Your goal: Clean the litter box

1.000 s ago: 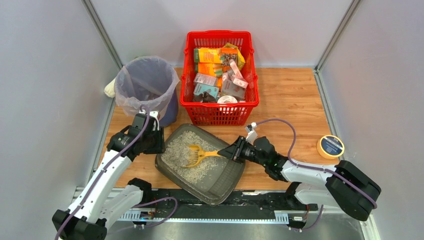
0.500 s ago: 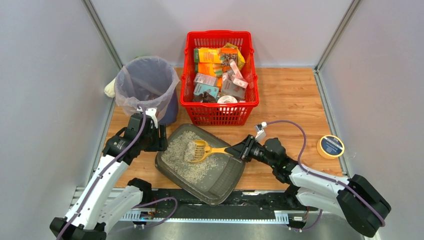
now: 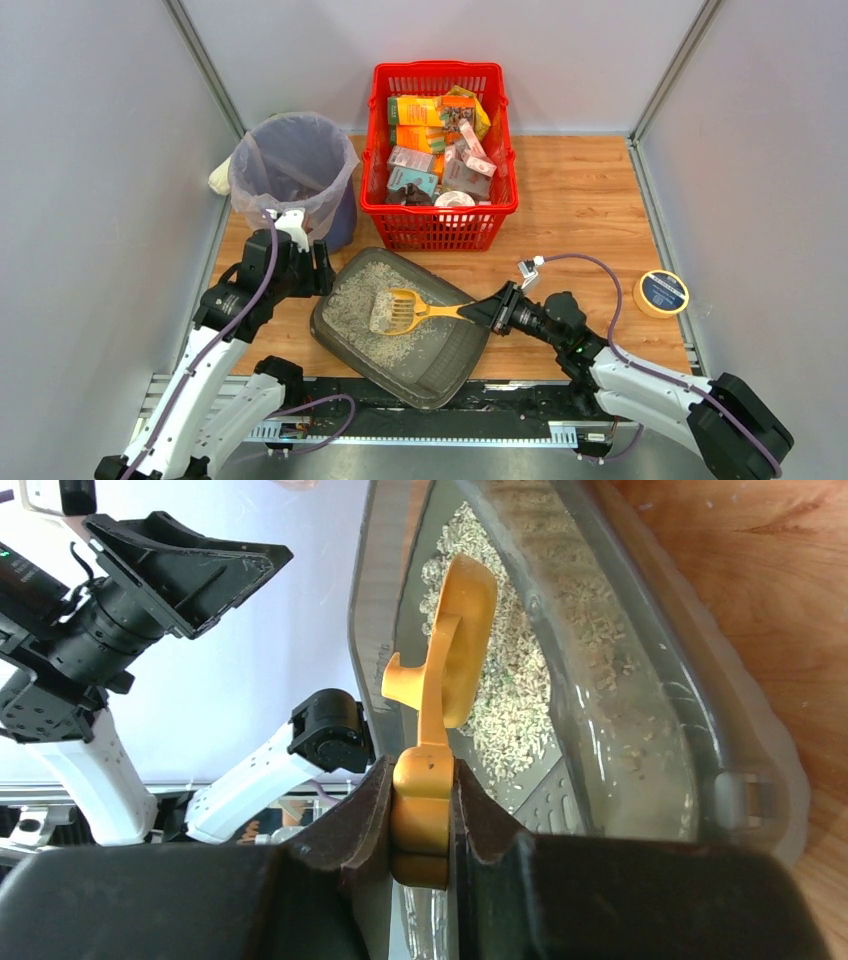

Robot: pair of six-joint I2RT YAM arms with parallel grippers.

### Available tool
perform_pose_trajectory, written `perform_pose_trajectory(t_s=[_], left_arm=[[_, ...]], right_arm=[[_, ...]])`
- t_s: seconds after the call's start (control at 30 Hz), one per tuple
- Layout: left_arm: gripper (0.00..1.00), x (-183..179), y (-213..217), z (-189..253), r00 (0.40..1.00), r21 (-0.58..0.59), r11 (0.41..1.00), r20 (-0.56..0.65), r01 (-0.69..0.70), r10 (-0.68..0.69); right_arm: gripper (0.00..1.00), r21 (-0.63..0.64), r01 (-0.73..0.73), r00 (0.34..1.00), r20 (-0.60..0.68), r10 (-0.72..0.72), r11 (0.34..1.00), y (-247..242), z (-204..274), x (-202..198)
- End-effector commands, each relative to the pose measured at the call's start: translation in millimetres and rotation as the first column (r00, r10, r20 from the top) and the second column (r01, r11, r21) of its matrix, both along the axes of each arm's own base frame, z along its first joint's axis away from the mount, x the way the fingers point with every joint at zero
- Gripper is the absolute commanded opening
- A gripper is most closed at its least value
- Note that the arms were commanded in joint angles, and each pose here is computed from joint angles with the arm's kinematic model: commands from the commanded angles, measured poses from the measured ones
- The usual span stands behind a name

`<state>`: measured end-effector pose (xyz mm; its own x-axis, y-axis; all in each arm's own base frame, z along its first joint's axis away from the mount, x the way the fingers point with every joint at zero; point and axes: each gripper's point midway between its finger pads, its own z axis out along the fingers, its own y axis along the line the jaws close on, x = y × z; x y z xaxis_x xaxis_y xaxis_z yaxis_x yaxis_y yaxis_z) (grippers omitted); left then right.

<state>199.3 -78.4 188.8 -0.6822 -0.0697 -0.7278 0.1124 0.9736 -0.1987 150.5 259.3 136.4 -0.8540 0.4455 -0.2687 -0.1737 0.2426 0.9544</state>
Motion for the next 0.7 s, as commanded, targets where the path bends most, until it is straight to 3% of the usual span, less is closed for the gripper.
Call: perform_pose_trajectory(t_s=[0.0,0.17,0.3,0.4,0.53,0.67], left_arm=[[0.7,9,-3,29,0.994,-0.047,0.999,0.106,-0.012,0.017],[0.7,11,-5,26,0.995,-0.055,0.998,0.102,-0.01,0.016],[0.7,12,-8,25,0.995,-0.067,0.998,0.096,-0.002,0.008],[0.7,12,-10,29,0.994,-0.078,0.997,0.108,0.003,0.006],[0.7,11,-14,33,0.993,-0.1,0.995,0.116,0.019,-0.007],[0.7,11,-14,34,0.993,-0.108,0.994,0.122,0.016,-0.003]], right_arm=[[0.0,0.122,0.006,1.0,0.029,-0.01,0.993,-5,23,-6],[0.0,0.074,0.04,0.996,0.08,-0.046,0.996,-15,27,-7],[0.0,0.134,0.106,0.991,0.07,-0.116,0.985,-24,35,-2],[0.0,0.084,0.079,0.995,0.056,-0.084,0.993,-23,24,-7],[0.0,0.187,0.107,0.993,0.036,-0.115,0.977,-28,30,-6],[0.0,0.201,0.069,0.995,0.052,-0.081,0.977,-24,36,-11]])
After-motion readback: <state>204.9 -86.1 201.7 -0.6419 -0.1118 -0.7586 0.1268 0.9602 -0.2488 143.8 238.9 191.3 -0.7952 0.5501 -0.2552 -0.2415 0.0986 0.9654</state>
